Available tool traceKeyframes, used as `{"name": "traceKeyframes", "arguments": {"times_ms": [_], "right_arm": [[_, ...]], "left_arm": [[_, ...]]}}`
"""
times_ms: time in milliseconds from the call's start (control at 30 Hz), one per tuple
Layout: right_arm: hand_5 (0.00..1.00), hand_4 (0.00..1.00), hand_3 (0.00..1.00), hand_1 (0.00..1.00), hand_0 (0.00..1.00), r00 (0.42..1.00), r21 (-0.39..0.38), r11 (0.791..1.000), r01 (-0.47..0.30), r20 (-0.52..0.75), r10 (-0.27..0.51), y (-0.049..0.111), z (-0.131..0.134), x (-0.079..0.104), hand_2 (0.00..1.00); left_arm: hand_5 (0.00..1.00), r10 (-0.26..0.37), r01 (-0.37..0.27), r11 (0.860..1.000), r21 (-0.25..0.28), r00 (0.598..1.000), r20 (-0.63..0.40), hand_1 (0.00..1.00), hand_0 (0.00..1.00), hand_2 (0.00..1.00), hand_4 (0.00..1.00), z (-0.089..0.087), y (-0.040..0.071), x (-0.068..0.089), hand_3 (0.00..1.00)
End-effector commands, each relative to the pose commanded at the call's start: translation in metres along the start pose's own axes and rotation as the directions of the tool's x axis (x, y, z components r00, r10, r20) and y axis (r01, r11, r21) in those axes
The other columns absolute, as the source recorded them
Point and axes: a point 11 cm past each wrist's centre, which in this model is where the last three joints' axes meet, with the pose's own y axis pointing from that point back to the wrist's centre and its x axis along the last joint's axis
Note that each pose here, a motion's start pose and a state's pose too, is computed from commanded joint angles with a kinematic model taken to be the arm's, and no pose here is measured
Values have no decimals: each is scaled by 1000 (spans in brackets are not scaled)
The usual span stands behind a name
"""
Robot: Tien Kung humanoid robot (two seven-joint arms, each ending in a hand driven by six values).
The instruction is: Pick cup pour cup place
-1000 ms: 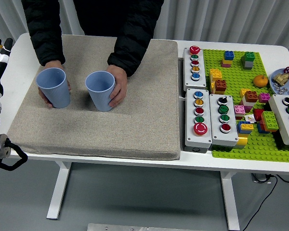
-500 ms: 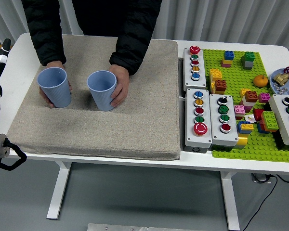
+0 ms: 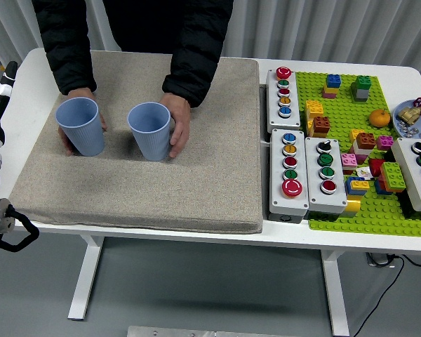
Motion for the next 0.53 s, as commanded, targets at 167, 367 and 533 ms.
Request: {"name": "traceKeyframes", "arguments": {"times_ms": [167, 367, 533], "right_arm": [[395, 223, 643, 703, 743, 1000, 1, 1000, 0, 3, 0, 0, 0, 0, 725], [396, 223, 643, 703, 743, 1000, 2, 1000, 1, 4, -1, 0, -1, 0, 725], [397, 223, 643, 703, 743, 1000, 3, 1000, 1, 4, -1, 0, -2, 0, 726]], "left_arm": [[647, 2, -2, 1000, 0, 1000, 0, 971, 998, 998, 961, 0, 0, 0, 998], [651, 5, -5, 1000, -1, 1000, 0, 972, 997, 998, 962, 1, 0, 1, 998], [663, 8, -8, 1000, 1, 1000, -2, 973, 997, 998, 967, 0, 0, 2, 998]]}}
